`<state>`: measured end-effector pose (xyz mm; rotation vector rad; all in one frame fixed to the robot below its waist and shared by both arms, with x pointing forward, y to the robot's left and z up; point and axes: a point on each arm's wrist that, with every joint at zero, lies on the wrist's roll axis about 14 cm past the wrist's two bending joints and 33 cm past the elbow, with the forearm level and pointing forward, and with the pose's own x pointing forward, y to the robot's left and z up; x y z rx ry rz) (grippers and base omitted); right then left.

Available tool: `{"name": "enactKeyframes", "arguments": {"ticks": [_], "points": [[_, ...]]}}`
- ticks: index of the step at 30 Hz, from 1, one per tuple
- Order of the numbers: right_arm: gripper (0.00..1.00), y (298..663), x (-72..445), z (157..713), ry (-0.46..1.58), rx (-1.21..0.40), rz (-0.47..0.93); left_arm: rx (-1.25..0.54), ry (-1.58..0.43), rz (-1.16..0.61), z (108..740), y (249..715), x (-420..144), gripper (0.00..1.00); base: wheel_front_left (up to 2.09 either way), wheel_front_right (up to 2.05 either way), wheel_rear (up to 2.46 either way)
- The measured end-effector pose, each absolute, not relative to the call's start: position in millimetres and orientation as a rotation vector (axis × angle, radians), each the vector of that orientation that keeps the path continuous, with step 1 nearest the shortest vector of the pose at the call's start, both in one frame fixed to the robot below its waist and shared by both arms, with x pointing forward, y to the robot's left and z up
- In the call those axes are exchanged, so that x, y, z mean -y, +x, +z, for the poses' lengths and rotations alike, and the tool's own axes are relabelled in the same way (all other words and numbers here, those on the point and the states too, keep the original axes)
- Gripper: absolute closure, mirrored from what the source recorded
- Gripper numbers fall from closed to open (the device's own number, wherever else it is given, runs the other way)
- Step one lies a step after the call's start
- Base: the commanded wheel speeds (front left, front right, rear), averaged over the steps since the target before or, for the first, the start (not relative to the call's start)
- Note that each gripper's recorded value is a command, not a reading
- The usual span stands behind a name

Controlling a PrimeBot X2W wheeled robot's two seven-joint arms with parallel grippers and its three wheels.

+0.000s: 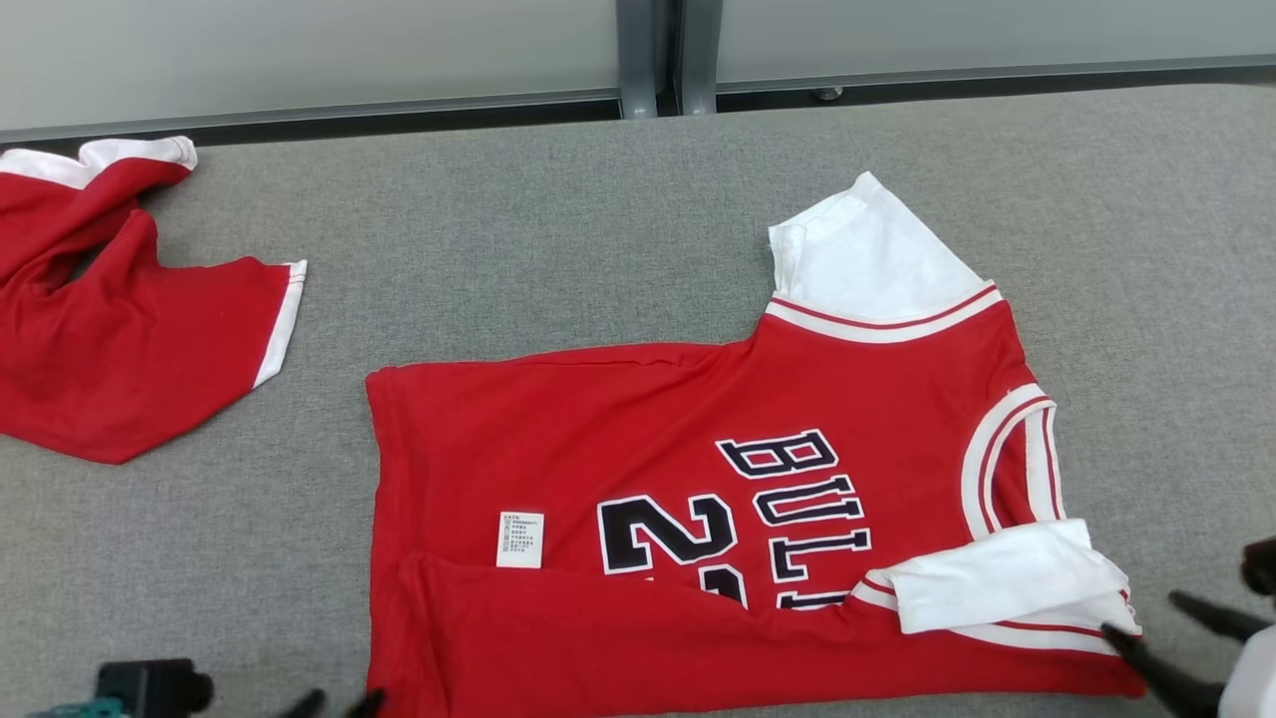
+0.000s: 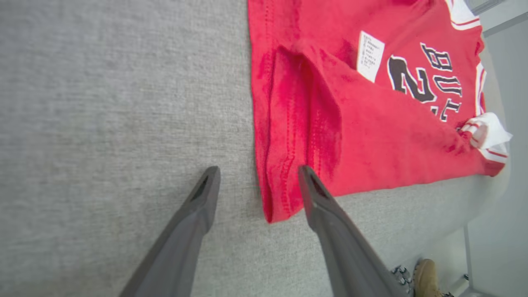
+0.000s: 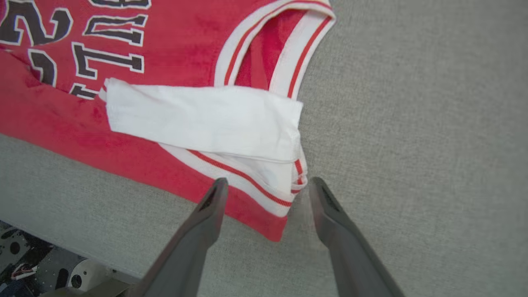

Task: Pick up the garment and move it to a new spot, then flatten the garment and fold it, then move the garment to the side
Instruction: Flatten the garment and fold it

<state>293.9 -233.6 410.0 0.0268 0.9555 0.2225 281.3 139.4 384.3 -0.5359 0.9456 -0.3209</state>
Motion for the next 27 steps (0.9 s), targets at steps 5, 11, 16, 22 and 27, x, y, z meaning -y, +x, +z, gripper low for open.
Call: {"name": "enactKeyframes", "arguments": {"ticks": [5,11,16,22,27], "points": [[0.00,331.7,246.4,459.9,-0.098,-0.759,0.203,-0.766,-0.399,-0.239,407.7,320.7,-169.7,0.00,0.00,0.00,0.00],[0.00,396.6,237.4,480.9,-0.178,-0.671,0.239,-0.640,-0.288,-0.276,430.1,388.7,-161.4,0.00,0.00,0.00,0.00],[0.00,466.6,221.7,472.8,-0.203,-0.665,0.258,-0.661,-0.277,-0.306,417.7,437.9,-145.1,0.00,0.00,0.00,0.00],[0.00,530.7,198.2,441.3,-0.192,-0.704,0.261,-0.716,-0.255,-0.307,389.8,472.2,-139.8,0.00,0.00,0.00,0.00],[0.00,558.5,176.1,417.5,-0.182,-0.734,0.287,-0.736,-0.243,-0.319,378.8,478.6,-137.1,0.00,0.00,0.00,0.00]]}}
